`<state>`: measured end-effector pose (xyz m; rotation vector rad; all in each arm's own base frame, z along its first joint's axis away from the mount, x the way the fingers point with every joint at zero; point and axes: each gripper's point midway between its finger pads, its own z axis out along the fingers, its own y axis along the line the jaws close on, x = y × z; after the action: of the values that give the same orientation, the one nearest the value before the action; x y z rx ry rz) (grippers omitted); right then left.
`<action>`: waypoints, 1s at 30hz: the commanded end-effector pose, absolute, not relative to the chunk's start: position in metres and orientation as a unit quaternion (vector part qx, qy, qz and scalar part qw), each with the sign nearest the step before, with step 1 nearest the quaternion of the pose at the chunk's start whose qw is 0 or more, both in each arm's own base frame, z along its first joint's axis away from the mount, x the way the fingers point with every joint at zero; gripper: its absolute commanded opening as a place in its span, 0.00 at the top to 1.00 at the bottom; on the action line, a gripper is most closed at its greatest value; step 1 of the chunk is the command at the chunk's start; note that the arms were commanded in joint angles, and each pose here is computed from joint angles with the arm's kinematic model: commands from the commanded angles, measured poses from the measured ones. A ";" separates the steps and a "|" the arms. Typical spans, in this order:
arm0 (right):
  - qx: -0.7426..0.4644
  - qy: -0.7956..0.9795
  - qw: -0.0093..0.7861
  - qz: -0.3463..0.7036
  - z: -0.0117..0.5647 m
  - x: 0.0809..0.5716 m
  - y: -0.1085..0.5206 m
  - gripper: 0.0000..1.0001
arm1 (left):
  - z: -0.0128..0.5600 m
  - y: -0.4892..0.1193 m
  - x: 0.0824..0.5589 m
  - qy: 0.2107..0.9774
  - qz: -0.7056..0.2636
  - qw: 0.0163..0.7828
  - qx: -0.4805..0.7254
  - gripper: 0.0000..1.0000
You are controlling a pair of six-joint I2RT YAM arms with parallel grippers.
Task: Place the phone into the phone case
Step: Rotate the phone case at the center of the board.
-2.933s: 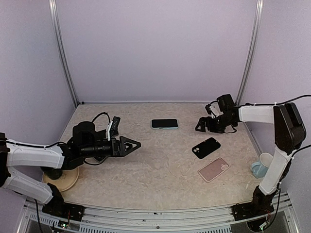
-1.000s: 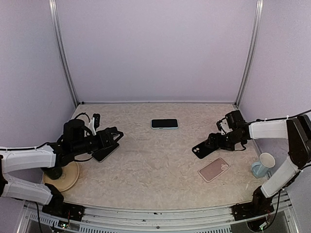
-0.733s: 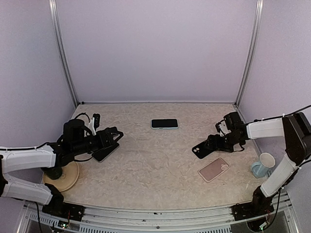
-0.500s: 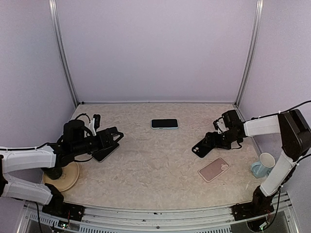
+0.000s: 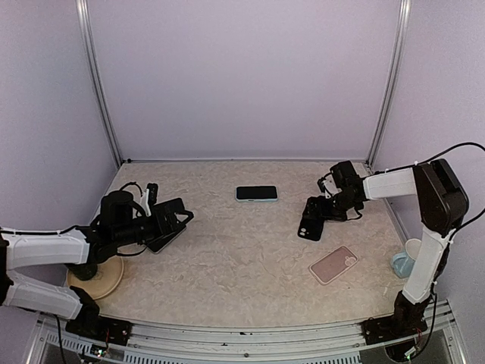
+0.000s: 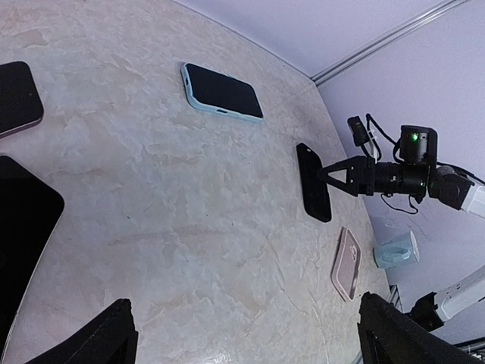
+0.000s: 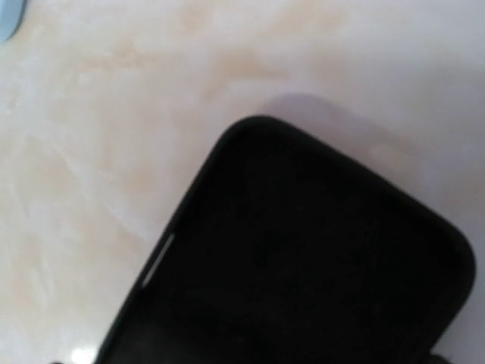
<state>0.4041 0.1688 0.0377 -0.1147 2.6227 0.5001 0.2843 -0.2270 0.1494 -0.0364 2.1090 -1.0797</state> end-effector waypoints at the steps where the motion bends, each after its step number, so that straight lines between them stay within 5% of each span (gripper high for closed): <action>1: -0.070 0.964 0.200 0.163 0.021 0.399 0.184 0.00 | 0.151 -0.224 0.283 0.818 -0.427 0.384 -0.017 0.01; 14: -0.154 0.956 0.187 0.166 0.020 0.410 0.252 0.00 | 0.147 -0.223 0.282 0.820 -0.427 0.382 -0.020 0.01; 30: -0.310 0.912 0.170 0.208 0.015 0.361 0.323 0.00 | 0.126 -0.200 0.297 0.850 -0.359 0.378 -0.077 0.01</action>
<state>0.3891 0.3128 0.0344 -0.7466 2.5471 0.5289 0.2858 -0.2103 0.1325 -0.1226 2.1447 -0.9905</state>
